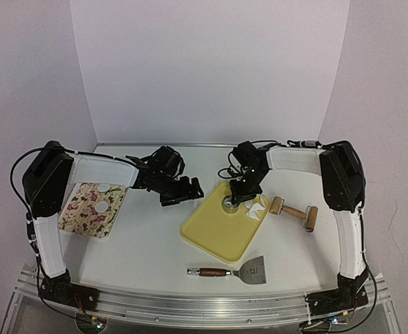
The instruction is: Roll out the dumpling wrappers from the dough
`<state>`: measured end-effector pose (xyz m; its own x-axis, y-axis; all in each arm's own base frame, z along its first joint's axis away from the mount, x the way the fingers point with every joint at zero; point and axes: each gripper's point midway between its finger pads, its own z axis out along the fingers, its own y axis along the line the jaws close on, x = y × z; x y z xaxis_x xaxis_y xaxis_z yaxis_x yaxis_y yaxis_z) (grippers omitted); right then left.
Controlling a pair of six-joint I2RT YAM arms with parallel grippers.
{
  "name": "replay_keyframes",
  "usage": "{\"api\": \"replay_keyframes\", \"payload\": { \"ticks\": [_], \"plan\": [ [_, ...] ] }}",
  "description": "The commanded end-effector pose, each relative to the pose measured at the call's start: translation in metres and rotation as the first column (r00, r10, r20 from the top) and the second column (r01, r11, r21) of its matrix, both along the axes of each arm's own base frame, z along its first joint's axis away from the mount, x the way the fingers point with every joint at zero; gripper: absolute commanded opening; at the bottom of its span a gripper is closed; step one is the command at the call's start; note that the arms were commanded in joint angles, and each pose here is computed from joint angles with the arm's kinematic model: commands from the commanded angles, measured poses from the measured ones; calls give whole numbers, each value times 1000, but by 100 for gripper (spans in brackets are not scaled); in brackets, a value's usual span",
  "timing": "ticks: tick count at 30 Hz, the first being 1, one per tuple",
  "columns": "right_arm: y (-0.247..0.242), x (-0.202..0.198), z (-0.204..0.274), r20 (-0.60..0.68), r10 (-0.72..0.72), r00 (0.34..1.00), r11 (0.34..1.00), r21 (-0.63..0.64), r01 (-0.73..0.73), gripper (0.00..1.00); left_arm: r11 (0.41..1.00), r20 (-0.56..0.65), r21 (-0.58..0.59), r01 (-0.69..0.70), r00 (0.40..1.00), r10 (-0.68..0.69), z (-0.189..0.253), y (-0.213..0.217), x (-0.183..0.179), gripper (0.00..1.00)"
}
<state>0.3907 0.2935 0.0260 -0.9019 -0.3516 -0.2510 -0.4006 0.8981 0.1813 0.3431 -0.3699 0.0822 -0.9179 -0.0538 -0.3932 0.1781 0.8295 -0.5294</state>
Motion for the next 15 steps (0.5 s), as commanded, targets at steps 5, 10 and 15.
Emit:
{"api": "replay_keyframes", "payload": {
  "ticks": [5,10,15],
  "plan": [
    [10,-4,9,42,44,998,998,-44,-42,13,1000,49,-19,-25,998,26,24,10,3,95],
    [18,-18,6,19,81,997,996,-45,-81,10,1000,45,-6,-28,999,29,22,14,1,96],
    [29,-37,3,-11,121,993,992,-40,-121,7,999,37,1,-32,999,32,19,19,-3,96]
  ]
}}
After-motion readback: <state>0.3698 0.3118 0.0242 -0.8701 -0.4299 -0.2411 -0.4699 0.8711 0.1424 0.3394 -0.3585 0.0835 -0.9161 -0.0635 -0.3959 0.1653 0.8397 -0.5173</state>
